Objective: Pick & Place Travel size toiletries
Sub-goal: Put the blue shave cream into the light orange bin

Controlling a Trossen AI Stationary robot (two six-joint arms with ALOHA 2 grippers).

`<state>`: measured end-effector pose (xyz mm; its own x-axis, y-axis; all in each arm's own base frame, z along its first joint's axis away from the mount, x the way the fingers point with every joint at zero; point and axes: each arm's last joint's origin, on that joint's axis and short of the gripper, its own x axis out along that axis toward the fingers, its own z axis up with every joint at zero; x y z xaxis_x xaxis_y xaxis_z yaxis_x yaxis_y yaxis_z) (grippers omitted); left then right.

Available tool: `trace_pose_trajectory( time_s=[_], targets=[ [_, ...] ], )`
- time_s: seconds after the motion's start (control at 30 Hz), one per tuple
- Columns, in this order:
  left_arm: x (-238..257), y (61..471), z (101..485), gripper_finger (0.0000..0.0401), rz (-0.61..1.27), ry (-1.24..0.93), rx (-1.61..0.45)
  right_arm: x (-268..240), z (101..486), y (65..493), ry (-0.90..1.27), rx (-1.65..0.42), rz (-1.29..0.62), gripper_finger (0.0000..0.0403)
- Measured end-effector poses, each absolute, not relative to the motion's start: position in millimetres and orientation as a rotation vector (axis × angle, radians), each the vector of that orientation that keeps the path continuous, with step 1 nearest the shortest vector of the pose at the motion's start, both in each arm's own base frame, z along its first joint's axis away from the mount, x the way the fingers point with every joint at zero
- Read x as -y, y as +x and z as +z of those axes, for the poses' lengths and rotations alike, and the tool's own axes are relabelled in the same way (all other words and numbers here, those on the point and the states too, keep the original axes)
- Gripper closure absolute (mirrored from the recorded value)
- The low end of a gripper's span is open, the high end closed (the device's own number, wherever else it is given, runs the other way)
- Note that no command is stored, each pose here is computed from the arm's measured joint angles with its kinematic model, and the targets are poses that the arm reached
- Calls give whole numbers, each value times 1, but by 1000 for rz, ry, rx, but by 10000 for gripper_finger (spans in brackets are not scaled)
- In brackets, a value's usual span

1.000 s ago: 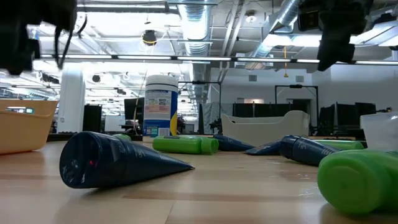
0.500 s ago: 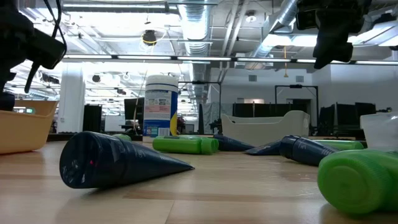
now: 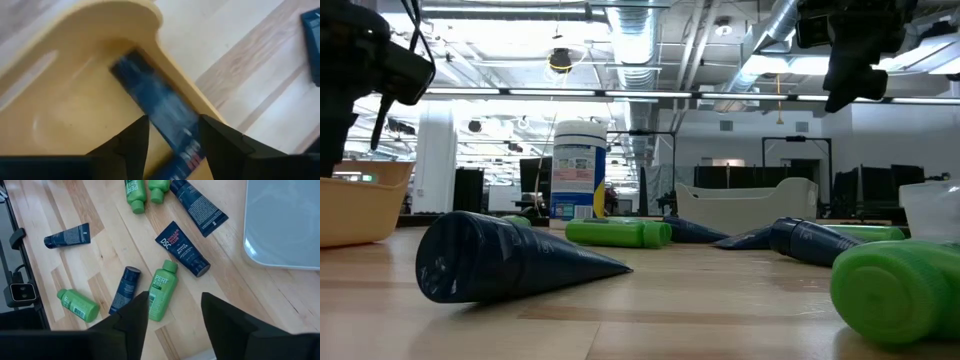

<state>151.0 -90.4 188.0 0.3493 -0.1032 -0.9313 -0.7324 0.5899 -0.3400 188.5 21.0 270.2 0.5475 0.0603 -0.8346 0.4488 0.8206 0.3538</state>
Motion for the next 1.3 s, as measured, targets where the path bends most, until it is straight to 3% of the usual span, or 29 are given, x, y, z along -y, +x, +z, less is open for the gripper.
trace_pose_trajectory(
  time_s=[0.3, 0.43, 0.6, 0.73, 0.93, 1.3],
  targets=[
    [103, 166, 204, 160, 211, -1044, -1077, -21, 270, 189, 562, -978, -234, 221],
    [108, 177, 227, 143, 41, -1166, -862, -21, 270, 188, 559, -978, -232, 218],
    [109, 187, 252, 149, -55, -1235, -546, -21, 270, 189, 547, -977, -225, 215],
    [104, 200, 276, 157, -49, -1174, -343, -21, 270, 189, 540, -977, -221, 216],
    [94, 225, 312, 158, -47, -956, -208, -21, 268, 195, 384, -967, -166, 211],
    [91, 233, 304, 154, 7, -814, -314, -21, 240, 236, -5, -1006, 32, 194]
  ],
)
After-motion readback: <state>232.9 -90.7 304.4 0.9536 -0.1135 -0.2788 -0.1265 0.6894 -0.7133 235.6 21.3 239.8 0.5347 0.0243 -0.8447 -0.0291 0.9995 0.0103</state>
